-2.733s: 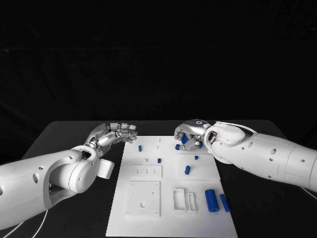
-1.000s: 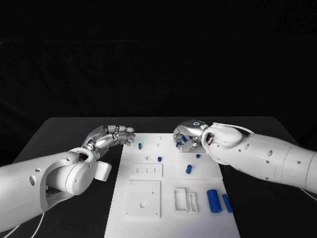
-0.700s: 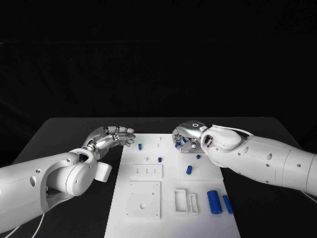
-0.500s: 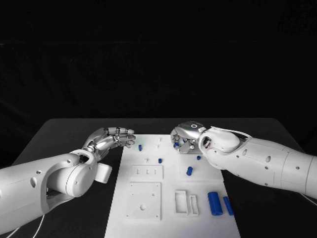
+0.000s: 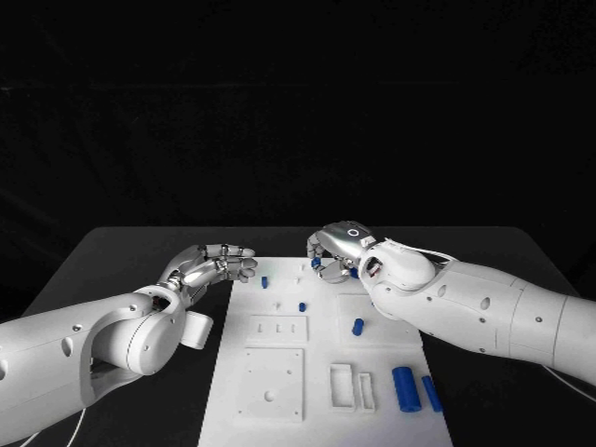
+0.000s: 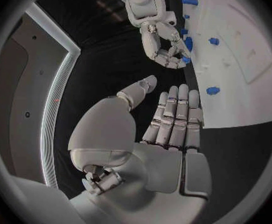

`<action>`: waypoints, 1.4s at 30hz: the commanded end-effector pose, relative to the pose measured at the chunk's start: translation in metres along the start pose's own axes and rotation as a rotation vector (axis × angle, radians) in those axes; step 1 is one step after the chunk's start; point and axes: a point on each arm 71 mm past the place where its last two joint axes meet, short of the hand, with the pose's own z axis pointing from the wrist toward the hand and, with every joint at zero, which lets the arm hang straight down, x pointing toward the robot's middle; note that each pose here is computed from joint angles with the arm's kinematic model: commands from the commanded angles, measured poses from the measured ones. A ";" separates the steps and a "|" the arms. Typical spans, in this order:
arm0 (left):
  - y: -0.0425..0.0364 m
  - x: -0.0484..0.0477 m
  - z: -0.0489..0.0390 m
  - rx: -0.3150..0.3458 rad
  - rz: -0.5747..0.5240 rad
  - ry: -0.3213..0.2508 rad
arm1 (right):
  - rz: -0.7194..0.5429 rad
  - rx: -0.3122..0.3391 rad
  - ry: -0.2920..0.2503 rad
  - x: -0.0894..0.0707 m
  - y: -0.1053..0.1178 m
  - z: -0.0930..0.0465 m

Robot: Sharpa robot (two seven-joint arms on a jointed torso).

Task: Assemble the parts on the task board

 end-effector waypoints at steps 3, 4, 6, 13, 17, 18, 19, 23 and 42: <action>-0.0019 0.0039 0.0016 0.008 -0.009 0.018 | -0.019 0.015 -0.040 -0.002 0.003 0.006; -0.0018 0.0040 0.0018 0.008 -0.009 0.018 | -0.019 0.014 -0.037 -0.001 0.004 0.007; -0.0018 0.0042 0.0021 0.008 -0.009 0.018 | -0.020 0.014 -0.036 0.000 0.005 0.009; -0.0030 0.0040 0.0012 0.010 -0.008 0.018 | -0.022 0.014 -0.035 0.001 0.008 0.014; -0.0062 0.0041 0.0017 0.016 -0.007 0.019 | -0.023 0.012 -0.032 0.003 0.010 0.016; -0.0071 0.0041 0.0017 0.017 -0.007 0.020 | -0.023 0.012 -0.030 0.003 0.010 0.016; -0.0076 0.0042 0.0015 0.018 -0.007 0.020 | -0.023 0.012 -0.029 0.004 0.010 0.016; -0.0100 0.0040 0.0019 0.023 -0.005 0.021 | -0.022 0.013 -0.025 0.007 0.011 0.017; -0.0143 0.0033 0.0026 0.030 -0.001 0.022 | -0.030 0.021 -0.007 0.011 0.012 0.018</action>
